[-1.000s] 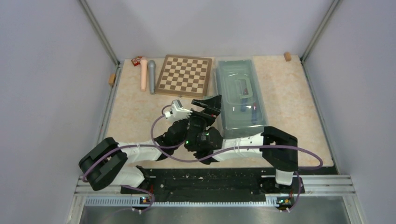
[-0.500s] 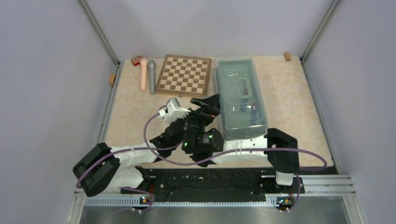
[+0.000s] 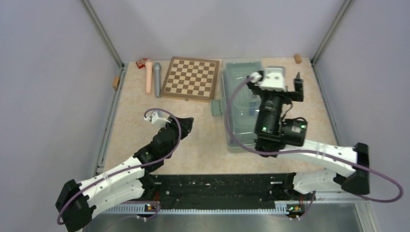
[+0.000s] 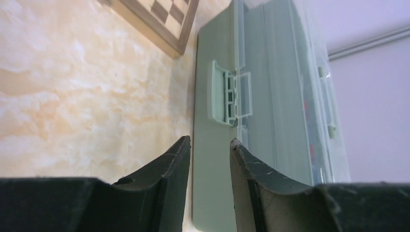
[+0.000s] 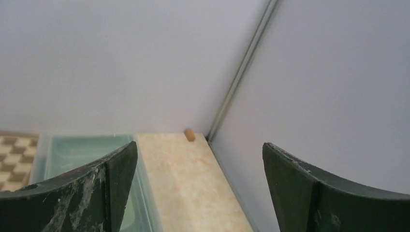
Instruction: Pack the tool kit
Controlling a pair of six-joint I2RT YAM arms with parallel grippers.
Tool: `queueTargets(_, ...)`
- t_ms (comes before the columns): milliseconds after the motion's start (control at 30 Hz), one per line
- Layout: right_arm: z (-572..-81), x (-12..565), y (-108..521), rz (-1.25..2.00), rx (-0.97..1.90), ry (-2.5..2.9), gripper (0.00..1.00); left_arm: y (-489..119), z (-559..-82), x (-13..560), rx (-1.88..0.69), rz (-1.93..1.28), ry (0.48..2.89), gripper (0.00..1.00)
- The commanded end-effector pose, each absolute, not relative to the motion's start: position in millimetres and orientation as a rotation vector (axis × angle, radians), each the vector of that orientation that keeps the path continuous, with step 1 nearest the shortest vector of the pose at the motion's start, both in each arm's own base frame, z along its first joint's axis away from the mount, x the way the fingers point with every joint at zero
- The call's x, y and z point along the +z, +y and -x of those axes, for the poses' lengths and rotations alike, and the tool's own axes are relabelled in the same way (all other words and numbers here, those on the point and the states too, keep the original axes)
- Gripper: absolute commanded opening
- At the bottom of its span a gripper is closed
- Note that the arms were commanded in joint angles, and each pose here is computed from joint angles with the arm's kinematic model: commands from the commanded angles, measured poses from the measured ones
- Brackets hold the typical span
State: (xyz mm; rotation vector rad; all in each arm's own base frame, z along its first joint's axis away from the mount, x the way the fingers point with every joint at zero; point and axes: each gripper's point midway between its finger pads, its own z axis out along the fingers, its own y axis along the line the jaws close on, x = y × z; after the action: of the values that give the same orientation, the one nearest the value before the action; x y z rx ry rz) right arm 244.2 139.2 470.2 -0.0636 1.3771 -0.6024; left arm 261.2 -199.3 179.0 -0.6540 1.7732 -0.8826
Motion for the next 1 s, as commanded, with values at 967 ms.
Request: queueTargets(967,-359,266,103,-0.077,0.565,2.077,0.9,-351,-266,232,-1.284,-0.095,1.913,0.7)
